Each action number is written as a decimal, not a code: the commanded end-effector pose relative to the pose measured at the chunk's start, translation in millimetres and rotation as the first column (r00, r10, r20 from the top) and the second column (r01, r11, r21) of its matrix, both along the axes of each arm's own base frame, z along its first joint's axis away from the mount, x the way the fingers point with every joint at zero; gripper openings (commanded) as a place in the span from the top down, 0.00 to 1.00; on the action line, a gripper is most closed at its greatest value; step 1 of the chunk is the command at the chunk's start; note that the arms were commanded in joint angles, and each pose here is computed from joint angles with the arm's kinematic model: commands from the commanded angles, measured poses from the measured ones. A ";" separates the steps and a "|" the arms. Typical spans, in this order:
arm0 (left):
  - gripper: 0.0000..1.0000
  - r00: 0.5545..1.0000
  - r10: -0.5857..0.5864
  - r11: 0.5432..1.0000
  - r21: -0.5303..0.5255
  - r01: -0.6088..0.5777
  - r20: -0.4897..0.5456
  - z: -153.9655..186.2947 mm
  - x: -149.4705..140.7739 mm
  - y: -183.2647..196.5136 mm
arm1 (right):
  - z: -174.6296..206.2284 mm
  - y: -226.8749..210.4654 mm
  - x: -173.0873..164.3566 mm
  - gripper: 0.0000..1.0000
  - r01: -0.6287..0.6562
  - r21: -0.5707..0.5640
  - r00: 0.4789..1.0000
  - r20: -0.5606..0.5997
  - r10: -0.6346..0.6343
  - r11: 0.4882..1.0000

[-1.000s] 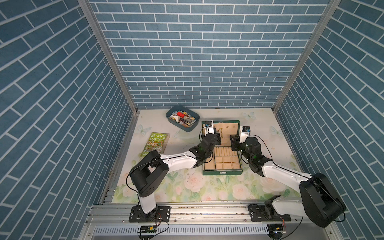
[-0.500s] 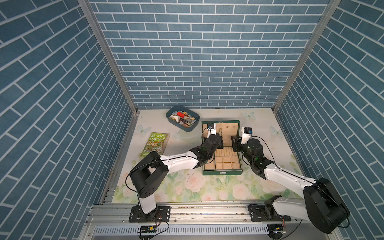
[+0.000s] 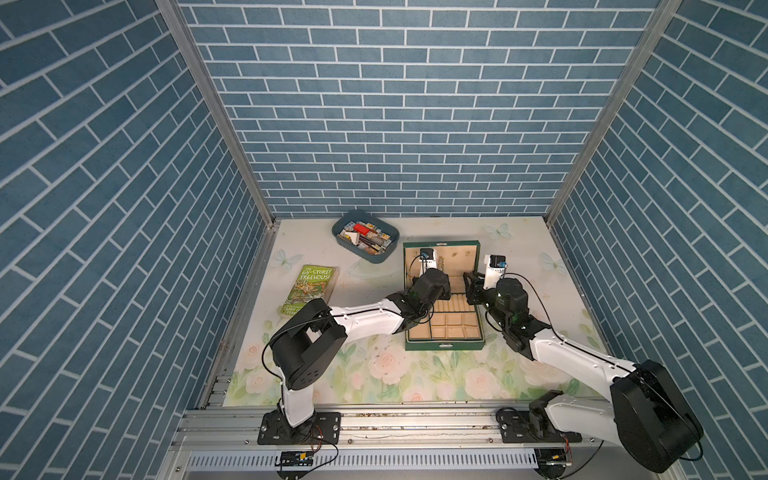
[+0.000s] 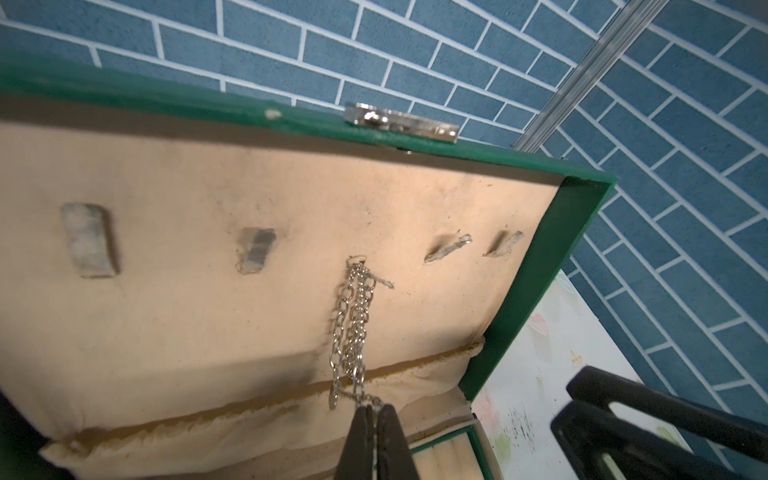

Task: Put jewelry chain into jewelry box
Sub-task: Hang the necklace on the jewelry box clasp, then close the fastener on the jewelry box.

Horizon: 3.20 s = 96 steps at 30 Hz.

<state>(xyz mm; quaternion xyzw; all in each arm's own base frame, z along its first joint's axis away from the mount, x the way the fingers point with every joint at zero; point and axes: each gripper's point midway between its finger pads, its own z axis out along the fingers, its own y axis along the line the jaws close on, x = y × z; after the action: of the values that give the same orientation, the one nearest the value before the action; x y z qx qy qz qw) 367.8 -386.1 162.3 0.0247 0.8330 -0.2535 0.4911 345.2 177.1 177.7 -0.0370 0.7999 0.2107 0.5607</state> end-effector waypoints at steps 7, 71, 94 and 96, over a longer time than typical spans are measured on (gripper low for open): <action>0.75 0.999 -0.015 0.999 0.028 0.016 -0.036 -11.2 -2.1 -5.2 | -0.5 -6.4 -2.1 0.60 0.028 0.008 1.000 -0.002 -0.028 1.000; 0.48 0.949 -0.251 0.964 -0.144 0.226 -0.190 43.8 148.0 21.6 | 22.4 71.7 51.0 1.00 -0.230 -0.027 0.964 0.127 0.232 0.973; 0.51 0.916 -0.343 0.937 -0.147 0.317 -0.208 46.1 143.3 7.5 | 27.4 59.3 22.4 0.80 -0.272 -0.210 0.929 0.195 0.313 0.939; 0.51 0.915 -0.343 0.937 -0.147 0.317 -0.214 45.3 143.8 7.3 | 25.9 59.4 22.6 0.83 -0.273 -0.256 0.921 0.209 0.329 0.928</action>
<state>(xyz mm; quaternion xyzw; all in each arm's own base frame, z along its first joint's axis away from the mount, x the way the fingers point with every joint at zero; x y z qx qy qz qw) 513.5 -374.8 218.9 0.0957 0.8483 -0.3807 0.3554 372.8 236.0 206.0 -0.1968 0.7395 0.2319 0.6005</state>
